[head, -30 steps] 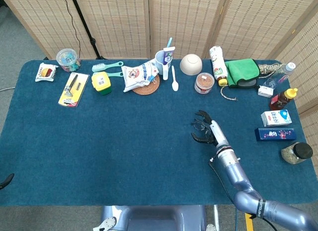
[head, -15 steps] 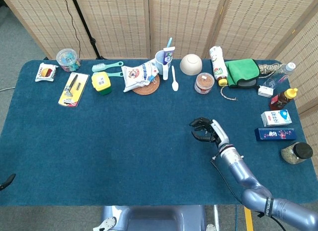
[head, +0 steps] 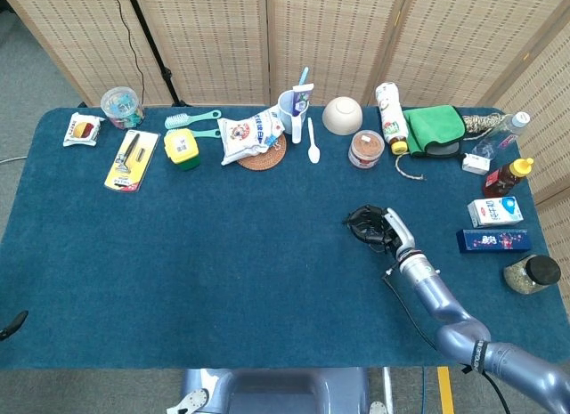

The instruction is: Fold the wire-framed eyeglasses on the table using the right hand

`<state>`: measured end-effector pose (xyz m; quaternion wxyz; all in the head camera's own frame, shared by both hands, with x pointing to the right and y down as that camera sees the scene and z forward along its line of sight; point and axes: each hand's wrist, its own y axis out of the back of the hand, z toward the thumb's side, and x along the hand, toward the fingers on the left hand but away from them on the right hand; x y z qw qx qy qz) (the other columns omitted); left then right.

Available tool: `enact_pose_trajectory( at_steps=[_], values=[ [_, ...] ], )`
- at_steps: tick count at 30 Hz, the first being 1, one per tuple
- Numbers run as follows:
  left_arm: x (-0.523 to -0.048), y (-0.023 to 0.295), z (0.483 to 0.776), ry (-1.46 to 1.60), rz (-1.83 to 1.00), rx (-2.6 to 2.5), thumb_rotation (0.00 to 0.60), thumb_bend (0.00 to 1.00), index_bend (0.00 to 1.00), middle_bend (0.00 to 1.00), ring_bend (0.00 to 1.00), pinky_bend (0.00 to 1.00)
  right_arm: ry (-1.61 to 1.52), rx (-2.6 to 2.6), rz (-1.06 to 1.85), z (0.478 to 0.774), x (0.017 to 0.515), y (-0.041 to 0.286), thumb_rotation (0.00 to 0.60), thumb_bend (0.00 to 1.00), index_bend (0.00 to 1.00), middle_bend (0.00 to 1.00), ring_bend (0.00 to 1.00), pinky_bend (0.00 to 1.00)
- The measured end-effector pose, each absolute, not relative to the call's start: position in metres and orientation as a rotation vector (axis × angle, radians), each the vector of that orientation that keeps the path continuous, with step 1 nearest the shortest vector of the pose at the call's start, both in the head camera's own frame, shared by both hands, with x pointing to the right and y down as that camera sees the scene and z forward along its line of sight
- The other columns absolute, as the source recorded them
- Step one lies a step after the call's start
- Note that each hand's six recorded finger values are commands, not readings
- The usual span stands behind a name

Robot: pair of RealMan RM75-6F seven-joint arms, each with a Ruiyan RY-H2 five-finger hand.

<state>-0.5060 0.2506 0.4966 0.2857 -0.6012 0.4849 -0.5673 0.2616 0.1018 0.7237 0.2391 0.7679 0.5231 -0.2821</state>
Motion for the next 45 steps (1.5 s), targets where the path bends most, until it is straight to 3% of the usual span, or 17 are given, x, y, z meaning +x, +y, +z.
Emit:
enact_pose_trajectory(
  at_steps=[15,23,27,33,36,45],
  values=[
    [-0.506,0.252,0.496,1.296,-1.519,-1.603,0.484,0.19,0.13,0.04,0.02,0.00,1.412,2.067,-0.796,0.739,0.267,0.111,0.600,0.39,0.50,0.44,0.40,0.37],
    [-0.506,0.252,0.496,1.299,-1.517,-1.604,0.486,0.19,0.13,0.04,0.02,0.00,1.431,2.109,-0.741,0.724,0.265,0.105,0.600,0.39,0.49,0.42,0.38,0.36],
    [-0.504,0.252,0.499,1.297,-1.517,-1.617,0.485,0.19,0.13,0.04,0.02,0.00,1.440,2.166,-0.702,0.704,0.265,0.102,0.600,0.39,0.45,0.36,0.30,0.30],
    [-0.502,0.253,0.503,1.289,-1.522,-1.626,0.485,0.19,0.13,0.04,0.02,0.00,1.460,2.295,-0.772,0.683,0.276,0.103,0.600,0.39,0.37,0.24,0.14,0.08],
    [-0.501,0.253,0.506,1.287,-1.528,-1.631,0.484,0.19,0.13,0.04,0.02,0.00,1.475,2.383,-0.871,0.676,0.282,0.106,0.600,0.39,0.31,0.19,0.08,0.02],
    [-0.502,0.256,0.515,1.287,-1.553,-1.630,0.485,0.19,0.15,0.04,0.02,0.00,1.554,2.632,-1.354,0.653,0.307,0.121,0.600,0.39,0.27,0.14,0.03,0.00]
  ],
)
